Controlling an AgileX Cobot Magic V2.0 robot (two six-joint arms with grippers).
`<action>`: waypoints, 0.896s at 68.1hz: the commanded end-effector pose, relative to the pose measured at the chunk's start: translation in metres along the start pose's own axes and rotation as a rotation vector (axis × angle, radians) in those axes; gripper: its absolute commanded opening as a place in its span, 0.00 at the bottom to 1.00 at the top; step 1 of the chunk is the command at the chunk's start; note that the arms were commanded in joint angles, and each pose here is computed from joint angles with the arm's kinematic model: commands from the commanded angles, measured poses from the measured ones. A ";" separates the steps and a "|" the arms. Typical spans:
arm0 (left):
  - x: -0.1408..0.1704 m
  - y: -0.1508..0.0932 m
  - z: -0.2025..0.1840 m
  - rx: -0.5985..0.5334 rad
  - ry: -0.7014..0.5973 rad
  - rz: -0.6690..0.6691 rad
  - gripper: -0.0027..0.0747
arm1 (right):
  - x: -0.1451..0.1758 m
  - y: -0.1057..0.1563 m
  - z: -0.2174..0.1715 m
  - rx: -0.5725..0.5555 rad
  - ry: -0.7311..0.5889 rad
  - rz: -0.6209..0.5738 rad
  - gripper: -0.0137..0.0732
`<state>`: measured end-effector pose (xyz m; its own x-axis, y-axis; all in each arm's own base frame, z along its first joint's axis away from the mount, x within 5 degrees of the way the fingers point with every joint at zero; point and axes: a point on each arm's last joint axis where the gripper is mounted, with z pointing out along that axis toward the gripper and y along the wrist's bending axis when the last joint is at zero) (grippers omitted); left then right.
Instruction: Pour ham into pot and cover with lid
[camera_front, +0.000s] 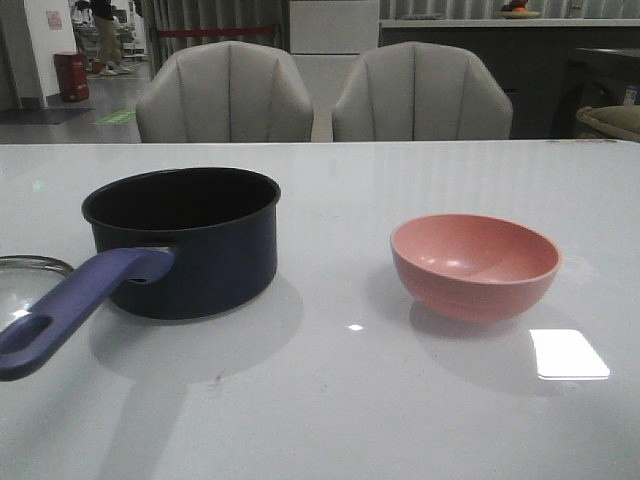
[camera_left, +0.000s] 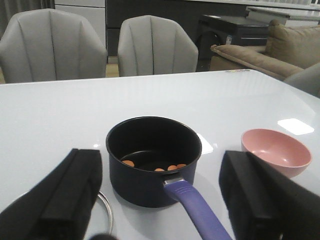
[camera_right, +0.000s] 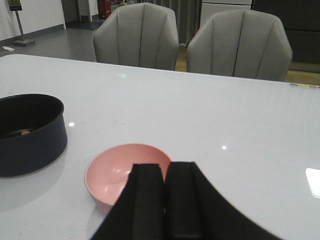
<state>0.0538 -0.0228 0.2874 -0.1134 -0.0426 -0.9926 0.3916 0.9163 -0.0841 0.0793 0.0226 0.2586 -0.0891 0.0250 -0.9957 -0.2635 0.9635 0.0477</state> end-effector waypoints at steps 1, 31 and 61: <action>-0.030 -0.001 -0.001 -0.008 -0.069 0.049 0.74 | -0.015 -0.003 0.000 0.038 -0.085 0.003 0.30; -0.083 0.018 0.078 -0.274 0.204 0.038 0.83 | -0.015 -0.003 0.000 0.038 -0.085 0.003 0.30; -0.037 0.101 0.196 -0.448 0.804 -0.325 0.83 | -0.015 -0.003 0.000 0.038 -0.084 0.003 0.30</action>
<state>0.2538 -0.0099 0.2949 -0.7669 -0.1843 -0.6148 -0.1708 0.9819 -0.0814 0.0794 0.0223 0.2590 -0.0849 0.0266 -0.9960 -0.2608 0.9642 0.0480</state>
